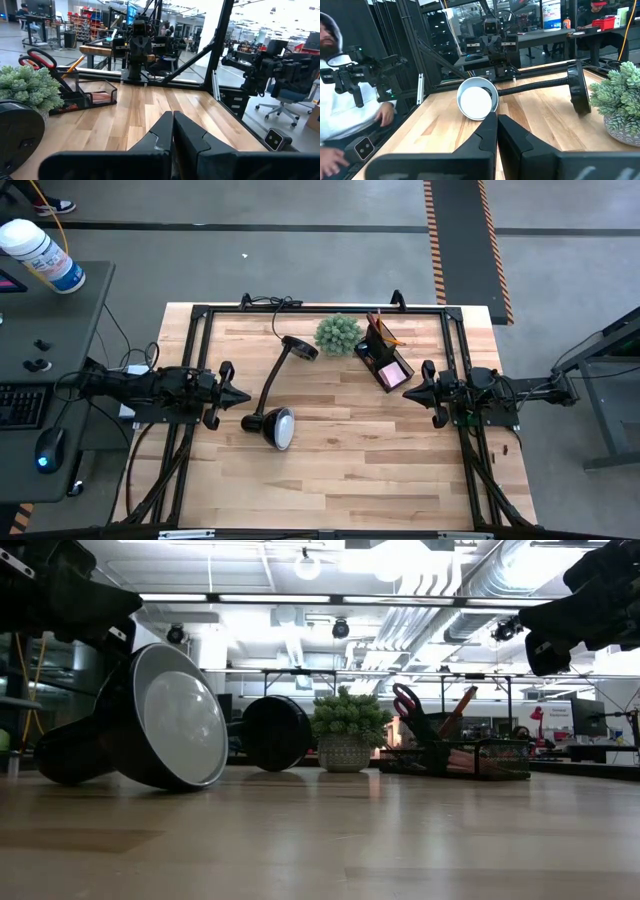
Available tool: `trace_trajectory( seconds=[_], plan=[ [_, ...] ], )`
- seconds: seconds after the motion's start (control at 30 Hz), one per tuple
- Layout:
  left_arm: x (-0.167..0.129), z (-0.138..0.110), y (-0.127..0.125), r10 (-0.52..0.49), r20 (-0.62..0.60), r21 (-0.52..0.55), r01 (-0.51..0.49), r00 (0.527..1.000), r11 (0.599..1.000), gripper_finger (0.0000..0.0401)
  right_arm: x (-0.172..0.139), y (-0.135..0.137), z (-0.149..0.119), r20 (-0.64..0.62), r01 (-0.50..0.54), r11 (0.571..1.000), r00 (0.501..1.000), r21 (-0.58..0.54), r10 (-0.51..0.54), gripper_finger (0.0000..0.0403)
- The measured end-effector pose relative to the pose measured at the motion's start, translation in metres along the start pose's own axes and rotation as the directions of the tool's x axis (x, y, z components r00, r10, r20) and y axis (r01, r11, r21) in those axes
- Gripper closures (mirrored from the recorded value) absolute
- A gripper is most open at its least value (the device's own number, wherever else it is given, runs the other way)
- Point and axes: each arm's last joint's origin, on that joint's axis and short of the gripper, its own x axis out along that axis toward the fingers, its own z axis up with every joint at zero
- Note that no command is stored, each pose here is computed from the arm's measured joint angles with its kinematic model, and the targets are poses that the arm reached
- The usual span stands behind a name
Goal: Pick and place office supplies into organizer
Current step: Return to Home Position
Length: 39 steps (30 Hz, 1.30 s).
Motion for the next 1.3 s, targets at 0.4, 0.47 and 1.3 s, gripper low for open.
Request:
trace_trajectory(
  seconds=[0.4,0.47,1.3],
  plan=[
    [0.0,0.0,0.0,0.0,0.0,0.0,0.0,1.0,1.0,0.04,0.0,0.0,0.0,0.0,0.0,1.0,1.0,0.0,0.0,0.0401],
    [0.0,0.0,0.0,0.0,0.0,0.0,0.0,1.0,1.0,0.0399,0.0,0.0,0.0,0.0,0.0,1.0,1.0,0.0,0.0,0.0402],
    [0.0,0.0002,0.0,0.0,0.001,0.0,0.0,1.0,1.0,0.0399,0.0,0.0,0.0,0.0,0.0,1.0,1.0,0.0,0.0,0.0394]
  ],
)
